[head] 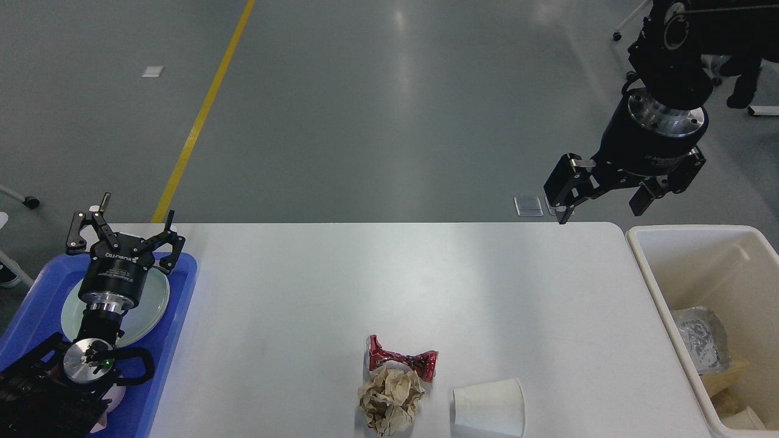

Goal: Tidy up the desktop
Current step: 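Raise the right gripper out of the bin, then lower the right gripper to the white paper cup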

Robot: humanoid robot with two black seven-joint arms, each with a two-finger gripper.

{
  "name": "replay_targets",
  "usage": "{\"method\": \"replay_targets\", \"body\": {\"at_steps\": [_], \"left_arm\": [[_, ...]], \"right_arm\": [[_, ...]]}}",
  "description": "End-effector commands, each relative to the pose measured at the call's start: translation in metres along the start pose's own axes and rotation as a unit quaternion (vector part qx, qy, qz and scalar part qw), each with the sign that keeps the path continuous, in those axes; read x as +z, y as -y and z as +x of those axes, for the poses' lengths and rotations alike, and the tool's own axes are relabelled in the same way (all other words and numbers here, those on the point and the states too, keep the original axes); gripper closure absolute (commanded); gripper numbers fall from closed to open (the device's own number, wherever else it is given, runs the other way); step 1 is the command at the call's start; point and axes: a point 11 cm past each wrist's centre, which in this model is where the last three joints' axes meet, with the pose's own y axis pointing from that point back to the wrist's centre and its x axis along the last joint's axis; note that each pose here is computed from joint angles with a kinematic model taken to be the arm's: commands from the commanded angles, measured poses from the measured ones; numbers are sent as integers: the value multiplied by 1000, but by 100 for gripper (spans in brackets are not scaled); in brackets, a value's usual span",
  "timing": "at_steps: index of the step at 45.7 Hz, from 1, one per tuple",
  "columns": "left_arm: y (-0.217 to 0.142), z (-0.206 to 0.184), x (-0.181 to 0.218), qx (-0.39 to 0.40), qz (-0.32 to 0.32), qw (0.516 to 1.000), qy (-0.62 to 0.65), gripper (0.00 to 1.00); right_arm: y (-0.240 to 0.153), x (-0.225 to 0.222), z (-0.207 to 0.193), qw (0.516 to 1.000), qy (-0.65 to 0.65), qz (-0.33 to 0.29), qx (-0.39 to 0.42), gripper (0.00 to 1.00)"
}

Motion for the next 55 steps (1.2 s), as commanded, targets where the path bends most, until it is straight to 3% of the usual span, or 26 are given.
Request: {"method": "replay_targets", "body": {"at_steps": [1,17,27,38,47,55], "left_arm": [[-1,1,0,1,0,1000,0,2],[0,0,0,0,-1,1000,0,2],[0,0,0,0,-1,1000,0,2],[0,0,0,0,-1,1000,0,2],[0,0,0,0,-1,1000,0,2],[0,0,0,0,-1,1000,0,2]], "right_arm": [[-23,-22,-26,1000,1,16,-9,0],[-86,-10,-49,998,33,-9,55,0],[-84,-9,-52,998,43,1,51,0],[-12,-35,-51,995,58,62,-49,0],[76,-38,-57,992,88,55,-73,0],[134,-31,-53,973,219,68,-13,2]]}}
